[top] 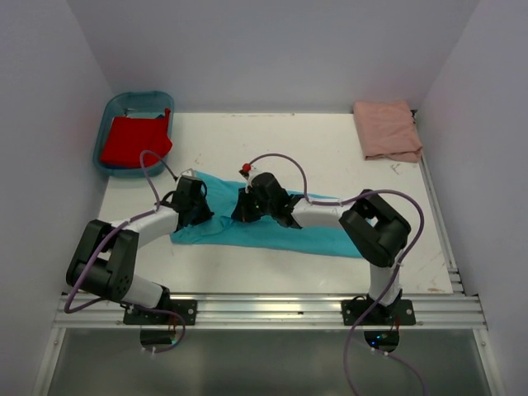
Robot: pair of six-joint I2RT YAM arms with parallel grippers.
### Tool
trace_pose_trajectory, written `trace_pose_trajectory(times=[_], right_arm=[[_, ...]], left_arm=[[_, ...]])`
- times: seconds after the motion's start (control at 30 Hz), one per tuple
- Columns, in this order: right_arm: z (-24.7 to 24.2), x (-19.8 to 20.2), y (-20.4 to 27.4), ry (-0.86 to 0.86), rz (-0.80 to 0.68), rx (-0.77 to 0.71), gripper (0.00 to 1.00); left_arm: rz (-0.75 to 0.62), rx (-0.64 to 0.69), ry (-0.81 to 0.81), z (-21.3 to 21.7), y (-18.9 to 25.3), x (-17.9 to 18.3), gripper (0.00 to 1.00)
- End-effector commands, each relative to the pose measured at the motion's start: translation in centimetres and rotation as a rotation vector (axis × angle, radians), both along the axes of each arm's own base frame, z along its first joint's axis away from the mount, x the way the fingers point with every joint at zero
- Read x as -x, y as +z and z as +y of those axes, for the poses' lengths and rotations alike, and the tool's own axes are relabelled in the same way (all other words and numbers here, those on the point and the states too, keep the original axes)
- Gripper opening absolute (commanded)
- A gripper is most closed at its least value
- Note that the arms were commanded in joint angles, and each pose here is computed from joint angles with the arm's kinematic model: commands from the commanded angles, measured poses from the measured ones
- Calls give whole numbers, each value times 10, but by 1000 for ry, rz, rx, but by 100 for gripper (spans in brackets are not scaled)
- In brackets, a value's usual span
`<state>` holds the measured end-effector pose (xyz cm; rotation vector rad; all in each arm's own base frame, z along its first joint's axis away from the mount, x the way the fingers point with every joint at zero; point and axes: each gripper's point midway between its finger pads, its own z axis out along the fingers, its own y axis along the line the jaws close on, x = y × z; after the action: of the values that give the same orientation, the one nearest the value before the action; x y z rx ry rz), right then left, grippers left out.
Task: Fold and stack the t-shirts
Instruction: Fold the tshirt
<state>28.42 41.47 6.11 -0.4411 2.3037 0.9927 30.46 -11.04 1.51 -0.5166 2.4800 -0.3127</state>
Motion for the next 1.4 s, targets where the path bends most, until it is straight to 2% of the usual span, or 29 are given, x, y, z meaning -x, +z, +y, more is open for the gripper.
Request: trace_pose_trajectory(times=[0.0,0.13,0.27,0.3,0.37,0.4,0.5,0.57,0.83,1.37], right_arm=[[7,-20,23,-28,-90,-13,0],[7,-27,11,-22,-99,46,0],[-4,-30,24,-51,-140,74,0],[-9,-31,26,-63,-149,88,3],[-15,-32,39,-76,-180,98,17],[-21,-29,36,-75,-162,130,31],[-27,-28,43,-73,-168,161,55],[-30,-25,49,-75,-174,152,60],[-36,-19,42,-75,-159,164,60],[-10,-29,-3,-49,-94,165,51]], left_arm=[[78,-30,-11,8,-21,18,0],[75,-25,-15,6,-20,17,0],[74,-29,-14,8,-18,18,0],[72,-29,-14,8,-18,18,0],[75,-27,-16,7,-19,18,0],[75,-26,-16,7,-20,18,0],[80,-25,-16,7,-21,19,0],[79,-21,-16,6,-21,18,0],[79,-18,-18,5,-20,18,0],[73,-16,-18,6,-18,22,0]])
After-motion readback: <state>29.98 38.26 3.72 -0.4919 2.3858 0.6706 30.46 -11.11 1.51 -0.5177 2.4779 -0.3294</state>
